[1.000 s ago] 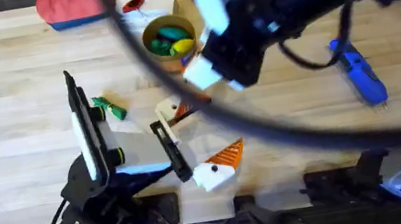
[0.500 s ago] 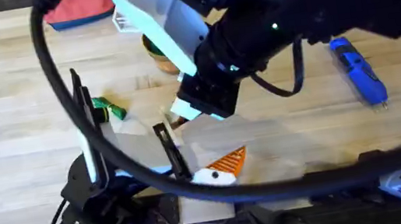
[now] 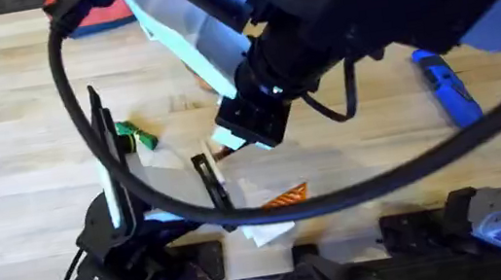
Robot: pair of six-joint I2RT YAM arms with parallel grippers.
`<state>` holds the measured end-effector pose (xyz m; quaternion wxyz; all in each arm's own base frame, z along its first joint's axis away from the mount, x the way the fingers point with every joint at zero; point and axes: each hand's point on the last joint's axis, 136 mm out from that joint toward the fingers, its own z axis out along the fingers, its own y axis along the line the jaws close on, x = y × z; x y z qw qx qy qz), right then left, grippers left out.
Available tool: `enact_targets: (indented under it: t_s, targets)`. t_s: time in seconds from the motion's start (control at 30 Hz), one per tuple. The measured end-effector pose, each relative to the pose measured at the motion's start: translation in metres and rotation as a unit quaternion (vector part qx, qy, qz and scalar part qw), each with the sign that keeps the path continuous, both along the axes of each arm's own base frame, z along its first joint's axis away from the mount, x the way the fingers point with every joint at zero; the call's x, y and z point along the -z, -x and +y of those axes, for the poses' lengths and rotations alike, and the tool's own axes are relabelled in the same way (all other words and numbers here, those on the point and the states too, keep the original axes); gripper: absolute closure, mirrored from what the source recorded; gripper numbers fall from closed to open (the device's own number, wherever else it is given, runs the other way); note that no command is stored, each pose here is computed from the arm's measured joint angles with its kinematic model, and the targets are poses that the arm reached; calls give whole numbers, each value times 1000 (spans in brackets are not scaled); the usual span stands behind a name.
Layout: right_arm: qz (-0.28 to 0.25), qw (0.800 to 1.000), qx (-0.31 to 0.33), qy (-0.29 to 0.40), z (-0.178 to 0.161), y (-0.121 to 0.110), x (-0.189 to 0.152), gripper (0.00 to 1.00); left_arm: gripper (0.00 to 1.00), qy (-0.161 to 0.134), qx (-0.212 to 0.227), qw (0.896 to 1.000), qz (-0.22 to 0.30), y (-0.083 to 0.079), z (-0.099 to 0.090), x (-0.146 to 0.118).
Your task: Pick up the gripper from the table and insert it into the empty holder that is missing its gripper. Then pick up a screw, insert it into the mounting hole, and use the screwdriver to tighten it. Finally, clean up the table by picking up the vegetable and placing it into the bucket.
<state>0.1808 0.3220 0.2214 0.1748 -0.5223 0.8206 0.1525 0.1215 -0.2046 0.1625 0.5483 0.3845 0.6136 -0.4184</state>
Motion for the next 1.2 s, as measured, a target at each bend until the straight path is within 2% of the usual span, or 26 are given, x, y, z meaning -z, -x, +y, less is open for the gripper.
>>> enact_targets:
  t_s: [0.53, 0.57, 0.6, 0.77, 0.8, 1.03, 1.2]
  targets:
    - [7, 1000, -5, 6, 5, 1, 7, 988, 14, 0, 0, 1000, 0, 0, 0, 0]
    - [8, 1000, -3, 6, 5, 1, 7, 921, 14, 0, 0, 1000, 0, 0, 0, 0]
    - [8, 1000, -3, 6, 5, 1, 7, 814, 13, 0, 0, 1000, 0, 0, 0, 0]
    - [7, 1000, 0, 11, 2, 0, 7, 86, 15, 0, 1, 1000, 0, 0, 0, 0]
    - [4, 1000, 2, 11, 1, -1, 5, 32, 15, 0, 1, 1000, 0, 0, 0, 0]
    - [5, 1000, 12, 5, -14, 1, -10, 10, 16, 0, 2, 1000, 0, 0, 0, 0]
    - [-1, 998, 68, -13, -56, -10, -38, 10, 15, 0, 2, 1000, 0, 0, 0, 0]
